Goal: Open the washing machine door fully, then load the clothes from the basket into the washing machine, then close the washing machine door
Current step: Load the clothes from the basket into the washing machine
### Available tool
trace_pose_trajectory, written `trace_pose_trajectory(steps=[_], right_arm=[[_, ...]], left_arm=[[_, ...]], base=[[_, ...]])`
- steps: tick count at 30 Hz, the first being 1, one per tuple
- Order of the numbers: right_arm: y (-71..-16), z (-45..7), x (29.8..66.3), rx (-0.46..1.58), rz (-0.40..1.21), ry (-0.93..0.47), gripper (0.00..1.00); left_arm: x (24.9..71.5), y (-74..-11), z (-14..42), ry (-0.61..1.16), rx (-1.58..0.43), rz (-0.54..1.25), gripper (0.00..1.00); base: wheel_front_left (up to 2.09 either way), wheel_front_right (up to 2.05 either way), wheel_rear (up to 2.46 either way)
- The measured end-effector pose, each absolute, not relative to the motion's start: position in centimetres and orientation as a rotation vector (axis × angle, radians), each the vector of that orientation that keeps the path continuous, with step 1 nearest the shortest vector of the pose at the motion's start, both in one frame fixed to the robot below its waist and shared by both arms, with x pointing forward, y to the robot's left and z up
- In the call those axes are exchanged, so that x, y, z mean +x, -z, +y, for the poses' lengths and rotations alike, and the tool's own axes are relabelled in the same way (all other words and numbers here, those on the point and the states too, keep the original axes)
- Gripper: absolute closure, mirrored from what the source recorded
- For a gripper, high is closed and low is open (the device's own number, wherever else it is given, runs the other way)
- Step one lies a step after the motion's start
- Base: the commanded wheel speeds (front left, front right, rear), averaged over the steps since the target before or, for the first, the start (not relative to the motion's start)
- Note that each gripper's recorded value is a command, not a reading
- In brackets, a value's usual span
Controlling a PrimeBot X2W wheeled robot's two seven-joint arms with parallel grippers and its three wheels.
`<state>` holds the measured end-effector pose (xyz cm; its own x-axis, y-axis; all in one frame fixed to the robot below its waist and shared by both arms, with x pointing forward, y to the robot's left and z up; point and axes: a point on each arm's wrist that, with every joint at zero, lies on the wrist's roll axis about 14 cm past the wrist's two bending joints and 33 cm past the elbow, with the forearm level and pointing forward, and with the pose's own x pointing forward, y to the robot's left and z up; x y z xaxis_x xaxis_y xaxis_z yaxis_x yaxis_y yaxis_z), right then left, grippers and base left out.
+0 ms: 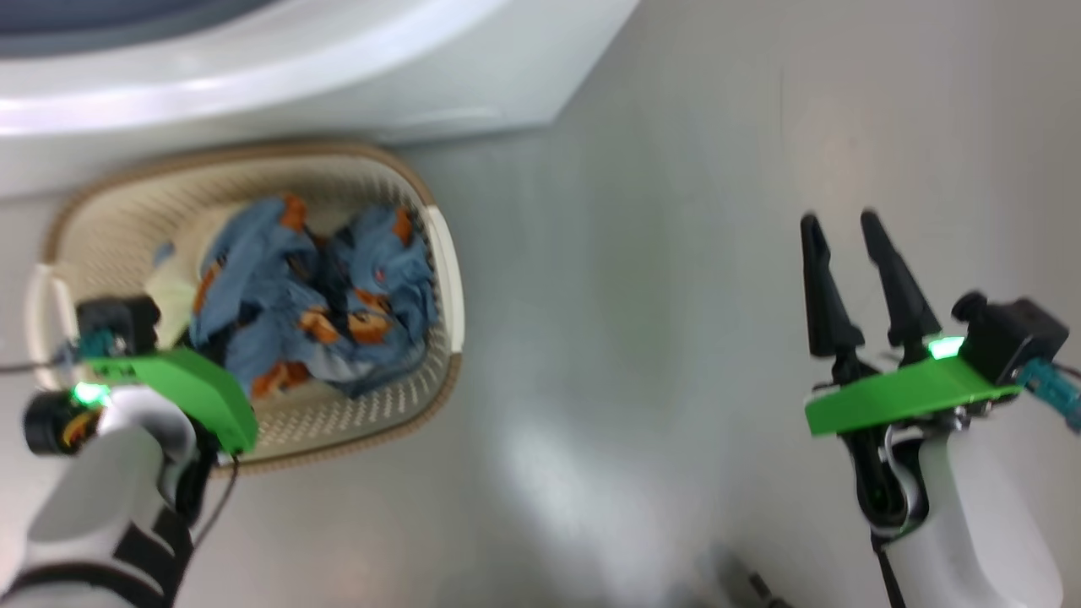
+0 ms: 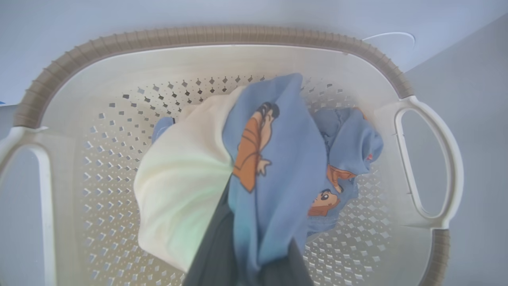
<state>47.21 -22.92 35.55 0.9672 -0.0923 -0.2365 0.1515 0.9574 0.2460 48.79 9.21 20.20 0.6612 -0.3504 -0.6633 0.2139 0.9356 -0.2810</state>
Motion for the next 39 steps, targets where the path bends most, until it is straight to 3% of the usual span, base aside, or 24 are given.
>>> trace_pose_trajectory(steps=[25,39], right_arm=[[-45.0,-22.1,39.4,0.247,0.082,0.042,0.00],[-47.7,-21.4,36.5,0.239,0.011,0.001,0.00]], left_arm=[[43.7,-40.9,13.2,0.211,-0.194,0.246,1.00],[38.2,-48.0,16.3,0.113,-0.182,0.013,1.00]], base=[[0.00,0.00,0.00],[0.00,0.00,0.00]])
